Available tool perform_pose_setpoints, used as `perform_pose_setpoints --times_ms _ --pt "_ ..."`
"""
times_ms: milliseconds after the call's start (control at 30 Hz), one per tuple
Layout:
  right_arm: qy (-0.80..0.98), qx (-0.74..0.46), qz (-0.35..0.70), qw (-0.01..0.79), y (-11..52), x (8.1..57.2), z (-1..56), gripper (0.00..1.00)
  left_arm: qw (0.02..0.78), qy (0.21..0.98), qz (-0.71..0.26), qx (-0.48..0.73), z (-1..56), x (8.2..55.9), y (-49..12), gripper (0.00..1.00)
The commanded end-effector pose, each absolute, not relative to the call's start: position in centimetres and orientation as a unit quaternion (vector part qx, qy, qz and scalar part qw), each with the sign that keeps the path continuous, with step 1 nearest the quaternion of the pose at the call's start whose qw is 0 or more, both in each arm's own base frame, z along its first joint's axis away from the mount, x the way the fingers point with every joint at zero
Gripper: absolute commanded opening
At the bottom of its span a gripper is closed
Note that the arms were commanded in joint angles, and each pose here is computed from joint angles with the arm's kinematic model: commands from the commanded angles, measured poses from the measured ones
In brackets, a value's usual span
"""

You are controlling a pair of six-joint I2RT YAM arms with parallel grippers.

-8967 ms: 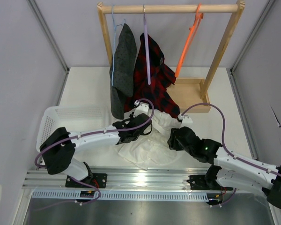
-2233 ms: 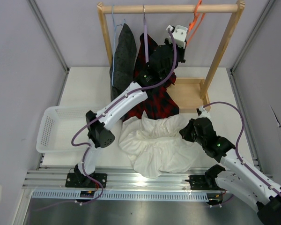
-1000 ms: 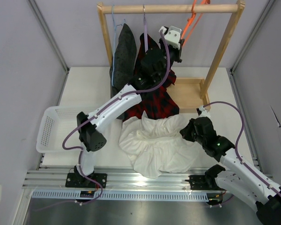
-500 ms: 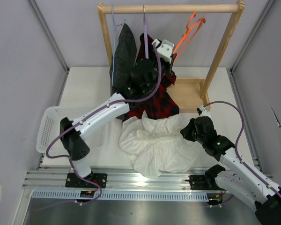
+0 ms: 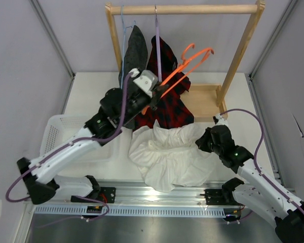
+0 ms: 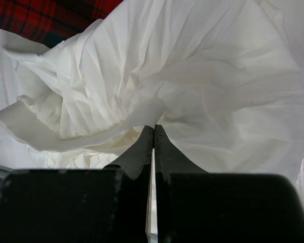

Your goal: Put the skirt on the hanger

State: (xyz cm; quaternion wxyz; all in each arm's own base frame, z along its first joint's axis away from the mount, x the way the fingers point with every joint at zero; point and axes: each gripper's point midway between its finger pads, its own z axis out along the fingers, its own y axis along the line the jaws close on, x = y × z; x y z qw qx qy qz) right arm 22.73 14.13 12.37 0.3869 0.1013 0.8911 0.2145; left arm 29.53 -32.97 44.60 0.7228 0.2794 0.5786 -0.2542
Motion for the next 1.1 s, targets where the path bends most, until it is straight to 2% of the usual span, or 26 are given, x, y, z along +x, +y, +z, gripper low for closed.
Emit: perform_pose_setpoints --times_ms 0,167,233,267,467,667,1067 --pt "0.880 0.097 0.216 0.411 13.9 23.4 14.1 0.00 0.688 0.589 -0.289 0.309 43.2 24.5 -30.4 0.00" --pt "0.884 0.091 0.210 0.409 13.8 23.4 14.3 0.00 0.623 0.626 -0.342 0.321 37.3 19.2 -27.5 0.00" --pt "0.885 0.088 0.204 0.410 13.6 23.5 14.6 0.00 0.610 0.613 -0.381 0.327 37.4 16.5 -26.6 0.00" --pt "0.887 0.087 0.197 0.408 13.4 23.5 14.6 0.00 0.585 0.631 -0.380 0.339 35.2 15.8 -26.3 0.00" --pt "0.893 0.094 0.185 0.400 13.0 24.1 14.7 0.00 0.530 0.655 -0.388 0.374 31.8 12.2 -24.9 0.00" --pt "0.897 0.101 0.181 0.390 13.0 24.4 14.3 0.00 0.478 0.682 -0.382 0.400 28.7 10.7 -24.2 0.00" --pt "0.895 0.102 0.184 0.392 13.1 24.3 14.8 0.00 0.485 0.694 -0.357 0.394 28.1 11.4 -23.9 0.00"
